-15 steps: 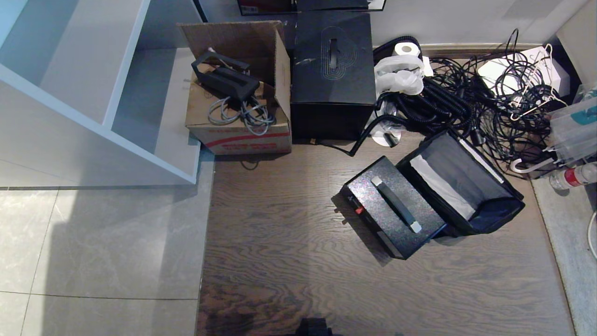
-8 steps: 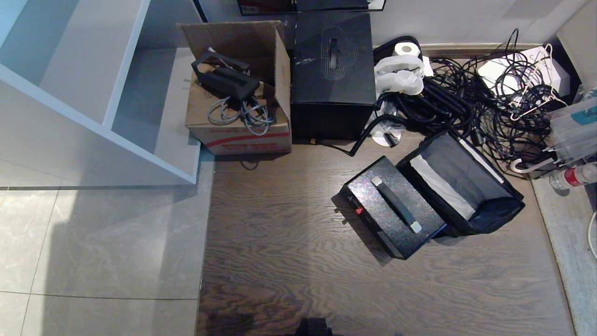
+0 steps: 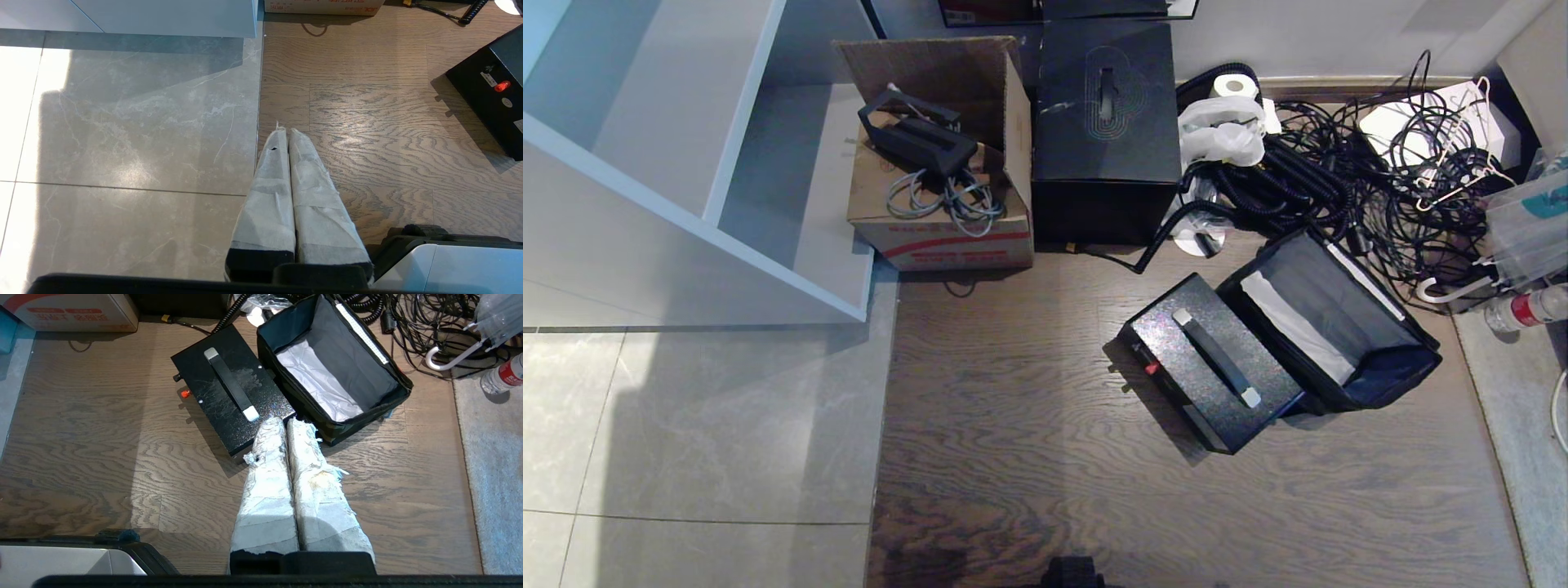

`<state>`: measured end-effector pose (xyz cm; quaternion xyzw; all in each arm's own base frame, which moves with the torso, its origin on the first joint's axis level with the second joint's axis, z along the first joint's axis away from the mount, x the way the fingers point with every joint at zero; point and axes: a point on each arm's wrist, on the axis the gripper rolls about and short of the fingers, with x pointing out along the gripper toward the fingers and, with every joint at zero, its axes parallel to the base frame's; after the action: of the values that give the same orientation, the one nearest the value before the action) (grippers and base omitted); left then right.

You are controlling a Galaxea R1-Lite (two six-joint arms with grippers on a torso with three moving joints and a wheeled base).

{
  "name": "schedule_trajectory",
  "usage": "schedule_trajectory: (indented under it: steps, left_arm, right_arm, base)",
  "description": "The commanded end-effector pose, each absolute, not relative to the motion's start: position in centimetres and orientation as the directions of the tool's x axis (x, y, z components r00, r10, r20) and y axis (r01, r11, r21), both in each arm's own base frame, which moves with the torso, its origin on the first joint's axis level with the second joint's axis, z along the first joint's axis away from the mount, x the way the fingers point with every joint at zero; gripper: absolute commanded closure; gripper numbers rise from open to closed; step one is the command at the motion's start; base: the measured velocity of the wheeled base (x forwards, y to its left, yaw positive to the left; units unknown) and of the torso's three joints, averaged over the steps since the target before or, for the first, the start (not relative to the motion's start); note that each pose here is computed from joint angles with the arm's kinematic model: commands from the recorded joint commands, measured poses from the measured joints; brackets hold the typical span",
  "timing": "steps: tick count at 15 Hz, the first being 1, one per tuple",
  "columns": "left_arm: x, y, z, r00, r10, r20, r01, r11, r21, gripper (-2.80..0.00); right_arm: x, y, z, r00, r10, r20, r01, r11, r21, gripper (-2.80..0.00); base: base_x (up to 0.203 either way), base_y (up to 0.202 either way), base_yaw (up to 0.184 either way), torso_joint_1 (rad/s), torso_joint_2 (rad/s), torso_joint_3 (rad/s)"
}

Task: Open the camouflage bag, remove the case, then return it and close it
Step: Grip the handle again

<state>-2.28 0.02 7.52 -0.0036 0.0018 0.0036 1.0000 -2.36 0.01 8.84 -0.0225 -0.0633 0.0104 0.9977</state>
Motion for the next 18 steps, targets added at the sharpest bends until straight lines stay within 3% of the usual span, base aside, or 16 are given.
schedule_trajectory:
  steps: [1, 18]
  left_arm:
    - [-2.28, 0.02, 7.52, 1.000, 0.008, -0.003, -0.008, 1.000, -0.008, 0.00]
    - [-2.28, 0.02, 7.52, 1.000, 0.008, -0.003, -0.008, 1.000, -0.008, 0.00]
  right_arm:
    - [-2.02, 0.02, 7.74, 0.996, 0.025, 0.086, -0.021, 0.999, -0.047, 0.00]
    - [-2.02, 0.02, 7.74, 0.996, 0.025, 0.086, -0.018, 0.997, -0.072, 0.00]
  base:
    - [0.000, 0.000, 0.000, 0.000, 0.00, 0.000]
    - [0.000, 0.000, 0.000, 0.000, 0.00, 0.000]
